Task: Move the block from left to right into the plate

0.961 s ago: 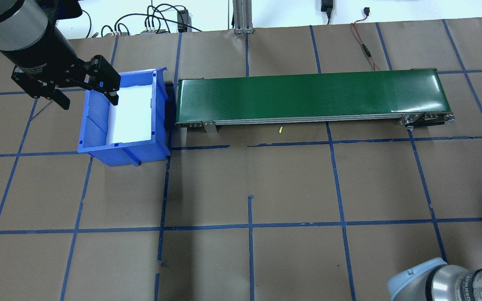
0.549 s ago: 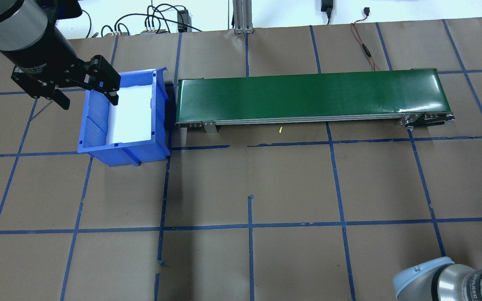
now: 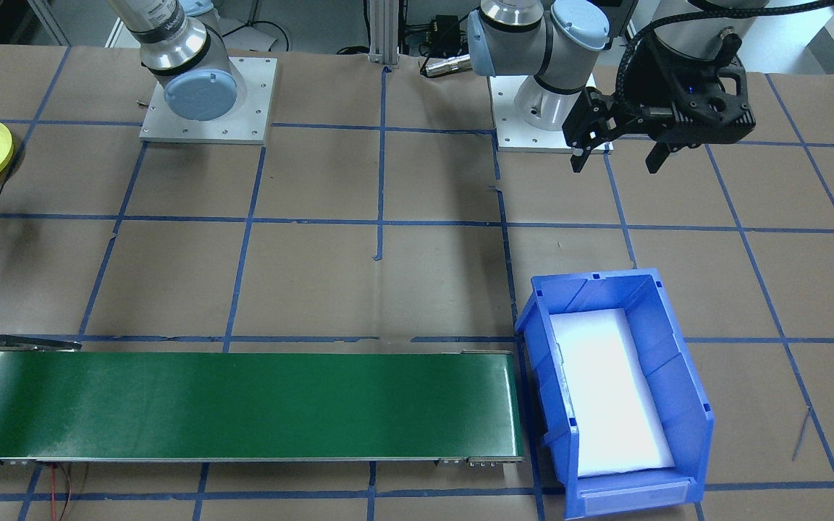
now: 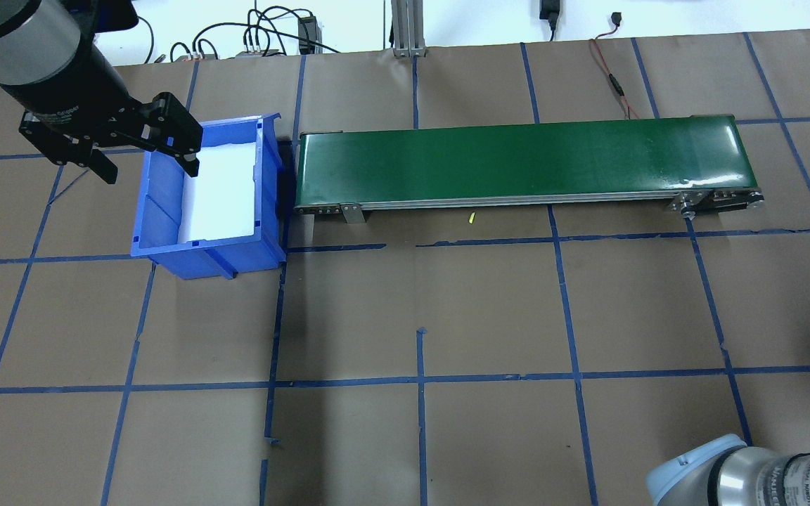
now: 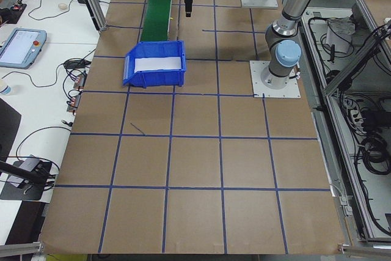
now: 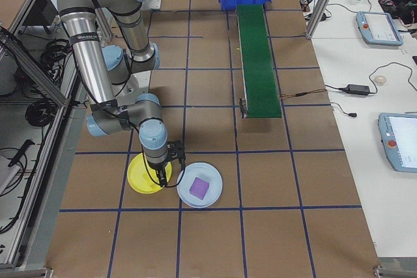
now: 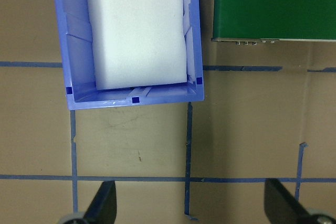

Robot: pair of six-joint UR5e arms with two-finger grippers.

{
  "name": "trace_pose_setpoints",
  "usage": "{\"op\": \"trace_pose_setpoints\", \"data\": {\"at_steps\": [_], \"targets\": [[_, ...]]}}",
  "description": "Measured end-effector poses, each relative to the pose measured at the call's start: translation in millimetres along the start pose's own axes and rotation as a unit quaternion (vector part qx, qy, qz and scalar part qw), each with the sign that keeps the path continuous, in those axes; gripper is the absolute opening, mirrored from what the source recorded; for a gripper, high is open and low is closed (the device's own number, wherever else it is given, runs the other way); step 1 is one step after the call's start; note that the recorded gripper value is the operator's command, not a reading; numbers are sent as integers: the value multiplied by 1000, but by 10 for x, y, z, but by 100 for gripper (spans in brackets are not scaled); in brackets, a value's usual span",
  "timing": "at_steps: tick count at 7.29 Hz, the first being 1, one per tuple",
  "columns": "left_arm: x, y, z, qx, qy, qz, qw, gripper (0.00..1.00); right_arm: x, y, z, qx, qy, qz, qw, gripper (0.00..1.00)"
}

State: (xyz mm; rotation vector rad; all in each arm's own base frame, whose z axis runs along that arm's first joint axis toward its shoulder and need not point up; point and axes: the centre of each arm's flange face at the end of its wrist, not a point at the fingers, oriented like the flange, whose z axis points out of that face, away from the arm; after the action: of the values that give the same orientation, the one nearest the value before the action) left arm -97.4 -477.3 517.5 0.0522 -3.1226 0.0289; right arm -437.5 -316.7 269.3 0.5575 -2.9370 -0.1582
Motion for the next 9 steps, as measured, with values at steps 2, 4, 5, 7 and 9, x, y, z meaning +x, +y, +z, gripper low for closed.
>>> {"op": "trace_pose_setpoints", "data": {"at_steps": [2,4,5,7,9], "targets": [[-2,-1,-4,0,0,0,1000,100,-210,-1312,-717,23,56,-59,996,100],[-4,-2,-12,1,-1,-1,1000,100,-1113,-2536,-1375,65,76,-80,992,100],[-7,-1,-20,1,-2,-1,1000,100,-1560,-2894,-1594,92,73,-79,990,100],[-8,8,-35,-3,-3,-2,1000,100,-2275,-3279,-1992,138,53,-49,988,100],[6,-22,1,-12,-1,-5,1000,100,-3240,-3488,-2776,159,20,10,987,100]]}}
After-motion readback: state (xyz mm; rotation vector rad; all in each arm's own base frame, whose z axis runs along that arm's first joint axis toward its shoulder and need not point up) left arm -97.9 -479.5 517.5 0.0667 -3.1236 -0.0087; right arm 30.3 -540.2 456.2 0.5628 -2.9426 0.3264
